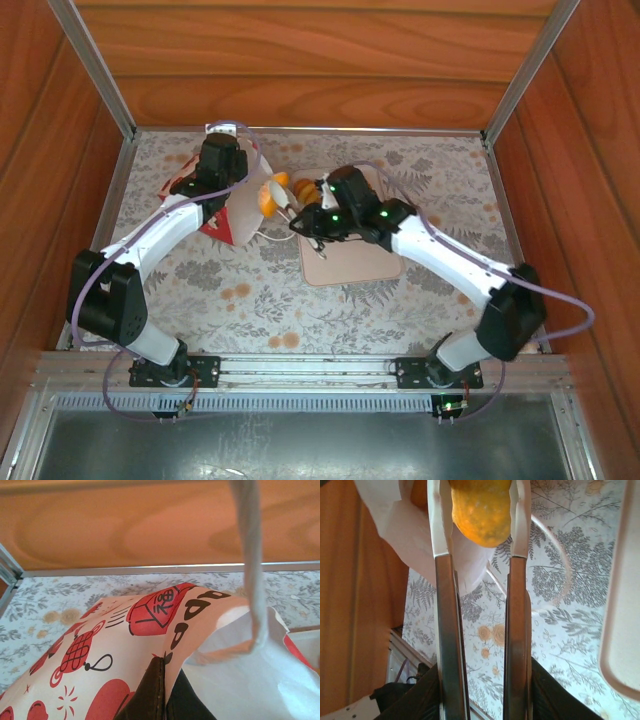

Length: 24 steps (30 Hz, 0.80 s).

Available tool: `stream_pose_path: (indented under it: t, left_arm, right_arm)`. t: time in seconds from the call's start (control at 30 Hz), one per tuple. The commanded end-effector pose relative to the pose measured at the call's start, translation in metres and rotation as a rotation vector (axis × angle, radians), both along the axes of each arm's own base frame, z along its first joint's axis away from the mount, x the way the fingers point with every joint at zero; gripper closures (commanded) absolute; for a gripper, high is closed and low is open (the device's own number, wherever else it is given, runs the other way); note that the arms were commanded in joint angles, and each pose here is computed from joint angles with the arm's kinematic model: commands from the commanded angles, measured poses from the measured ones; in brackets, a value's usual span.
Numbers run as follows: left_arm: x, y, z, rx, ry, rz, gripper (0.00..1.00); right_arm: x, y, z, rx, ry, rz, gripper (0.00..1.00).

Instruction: Take the fake bread out of the paper bag

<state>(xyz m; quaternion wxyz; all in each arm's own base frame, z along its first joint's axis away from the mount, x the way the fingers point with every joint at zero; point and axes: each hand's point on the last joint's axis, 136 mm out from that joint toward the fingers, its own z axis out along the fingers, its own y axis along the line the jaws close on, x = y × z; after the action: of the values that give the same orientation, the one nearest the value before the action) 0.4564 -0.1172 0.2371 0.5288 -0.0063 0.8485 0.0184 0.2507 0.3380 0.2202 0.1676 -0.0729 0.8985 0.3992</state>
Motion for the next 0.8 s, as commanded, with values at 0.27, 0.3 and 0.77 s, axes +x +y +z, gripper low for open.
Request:
stream_pose_path:
  t: [0.27,0.3,0.77]
  left_arm:
    - [-0.005,0.012,0.006,0.021,-0.007,0.028,1.00]
    - [-0.006,0.012,0.007,0.020,-0.007,0.025,1.00]
    - [-0.012,0.012,0.009,-0.008,-0.010,0.022,1.00]
  right_arm:
    - [-0.035,-0.104,0.009,-0.043,-0.051,-0.246,0.74]
    - [-0.039,-0.110,0.004,-0.048,-0.038,-0.264,0.74]
    - [-0.055,-0.101,-0.058,0.017,0.143,-0.272,0.68]
